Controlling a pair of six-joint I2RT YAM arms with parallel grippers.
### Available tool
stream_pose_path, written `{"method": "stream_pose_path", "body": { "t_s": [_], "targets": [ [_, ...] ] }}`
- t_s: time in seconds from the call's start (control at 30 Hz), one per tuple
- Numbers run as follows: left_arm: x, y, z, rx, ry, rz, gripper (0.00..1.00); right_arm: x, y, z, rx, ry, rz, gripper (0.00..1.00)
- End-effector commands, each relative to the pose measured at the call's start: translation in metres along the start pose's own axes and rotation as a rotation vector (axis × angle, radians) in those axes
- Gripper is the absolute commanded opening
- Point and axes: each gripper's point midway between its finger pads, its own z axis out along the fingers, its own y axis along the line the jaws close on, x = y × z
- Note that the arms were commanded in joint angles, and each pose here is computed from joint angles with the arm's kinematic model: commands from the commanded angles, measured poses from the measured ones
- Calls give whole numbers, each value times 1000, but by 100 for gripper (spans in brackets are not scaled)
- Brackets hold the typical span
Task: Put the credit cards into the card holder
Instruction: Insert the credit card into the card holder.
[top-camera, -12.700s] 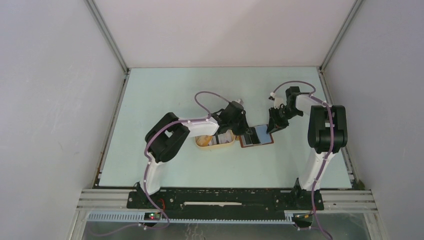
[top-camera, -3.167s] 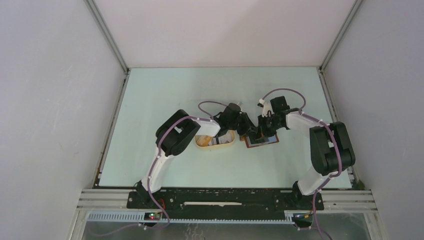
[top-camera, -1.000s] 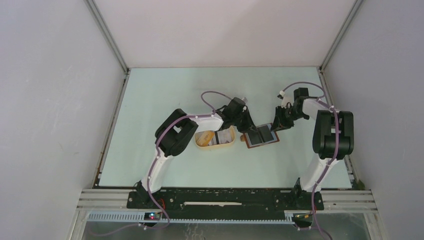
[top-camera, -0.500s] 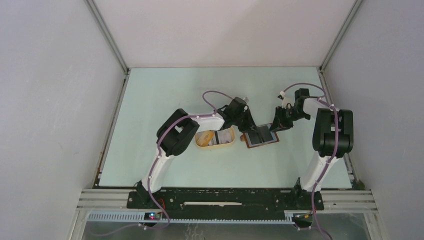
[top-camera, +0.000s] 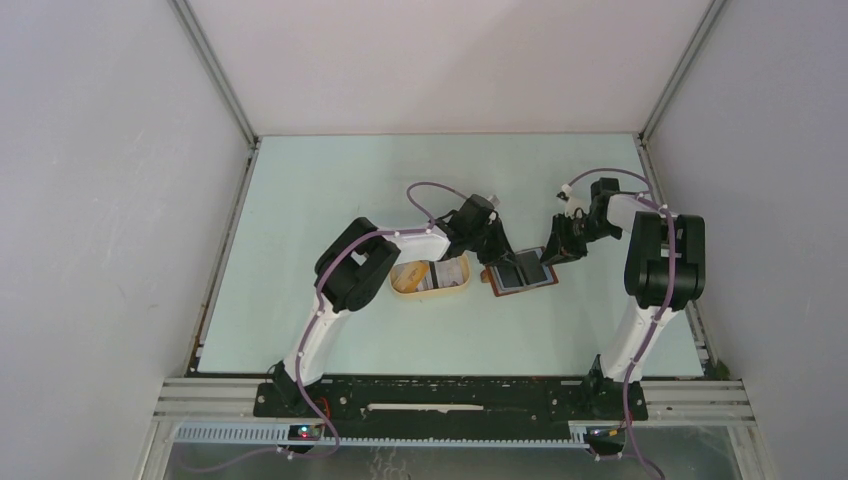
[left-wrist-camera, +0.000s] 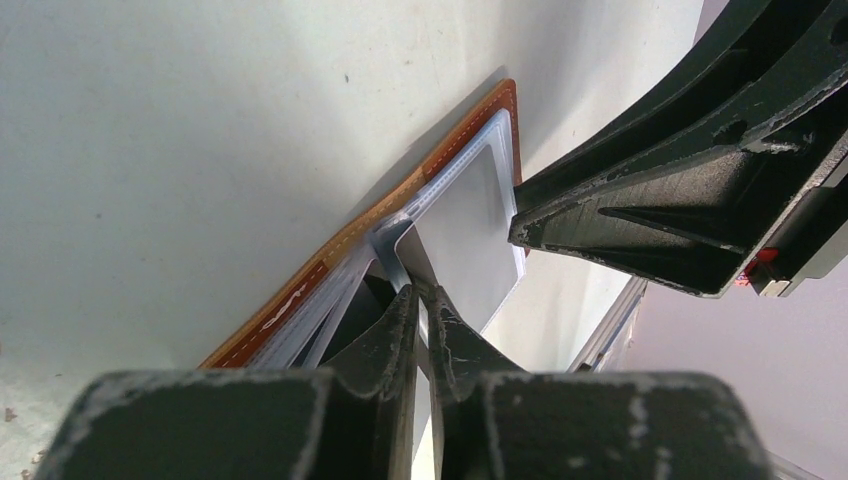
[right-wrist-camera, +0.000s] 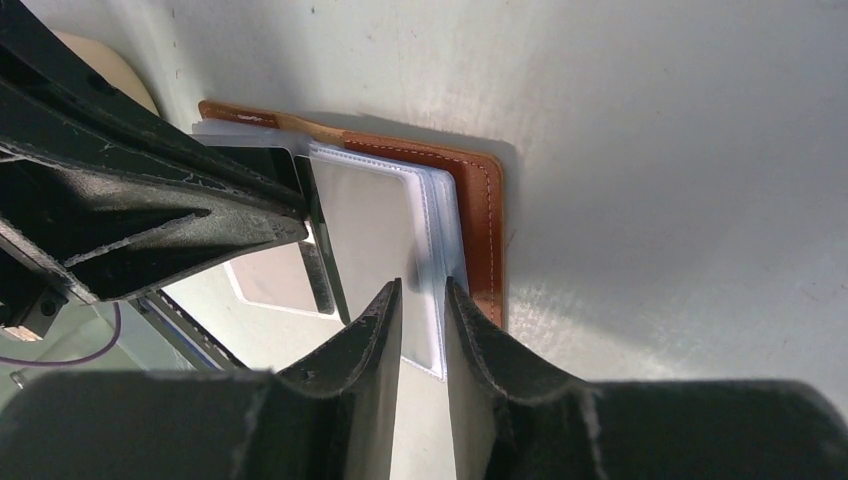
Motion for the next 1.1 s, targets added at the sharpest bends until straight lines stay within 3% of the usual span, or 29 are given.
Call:
{"method": "stream_pose_path", "body": {
  "t_s": [0.0, 0.5, 1.07],
  "targets": [
    [2, -4, 5, 2, 17, 30, 12, -4, -8, 0, 52, 6, -10, 31],
    [-6, -21, -8, 32, -12, 54, 15, -5, 32, -9, -242, -6, 40, 29],
    [-29, -54, -62, 72, -126, 135, 26, -4, 34, -10, -288, -4, 74, 27]
  ]
}}
